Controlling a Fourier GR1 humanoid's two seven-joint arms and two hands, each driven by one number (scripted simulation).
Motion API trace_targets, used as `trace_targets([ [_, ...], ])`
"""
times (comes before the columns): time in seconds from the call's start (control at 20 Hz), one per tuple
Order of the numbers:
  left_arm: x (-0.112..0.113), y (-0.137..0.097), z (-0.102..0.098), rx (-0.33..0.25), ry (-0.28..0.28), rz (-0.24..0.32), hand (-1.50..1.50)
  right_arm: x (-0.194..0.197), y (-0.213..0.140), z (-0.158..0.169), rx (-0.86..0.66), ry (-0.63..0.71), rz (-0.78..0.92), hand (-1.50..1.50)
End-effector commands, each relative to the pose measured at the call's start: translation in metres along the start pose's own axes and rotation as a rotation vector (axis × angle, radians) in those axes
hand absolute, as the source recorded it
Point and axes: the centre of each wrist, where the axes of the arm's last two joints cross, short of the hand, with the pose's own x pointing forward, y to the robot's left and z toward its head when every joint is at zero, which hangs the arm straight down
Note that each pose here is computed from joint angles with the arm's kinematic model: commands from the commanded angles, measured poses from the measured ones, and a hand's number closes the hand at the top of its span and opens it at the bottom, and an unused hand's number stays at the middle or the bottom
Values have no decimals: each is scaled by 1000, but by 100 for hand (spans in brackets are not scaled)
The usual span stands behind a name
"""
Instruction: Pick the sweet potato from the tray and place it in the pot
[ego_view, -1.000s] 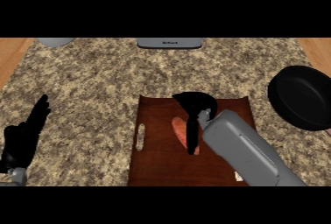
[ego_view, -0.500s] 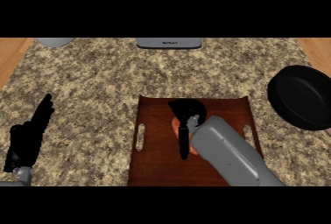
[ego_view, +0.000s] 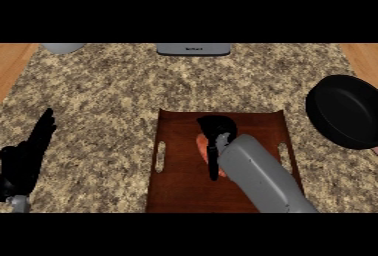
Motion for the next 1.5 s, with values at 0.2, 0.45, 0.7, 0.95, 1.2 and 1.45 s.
trace_targets([
  [0.2, 0, 14, 1, -11, -2, -7, 0, -5, 39, -24, 42, -4, 7, -150],
  [0.45, 6, -3, -7, -6, -9, -2, 0, 2, 15, -17, 0, -92, 75, 150],
  [0.7, -18, 1, 11, -8, 7, 1, 0, -8, 10, -22, -2, -86, 51, 150],
  [0.95, -9, -2, -4, 8, 7, 4, 0, -70, -64, -10, -332, 260, -366, 150],
  [1.2, -2, 7, -9, -10, -16, -7, 0, -79, -96, -5, -445, 399, -499, 150],
  [1.45, -11, -18, -6, 3, 5, -3, 0, -70, -103, -3, -613, 504, -392, 150],
])
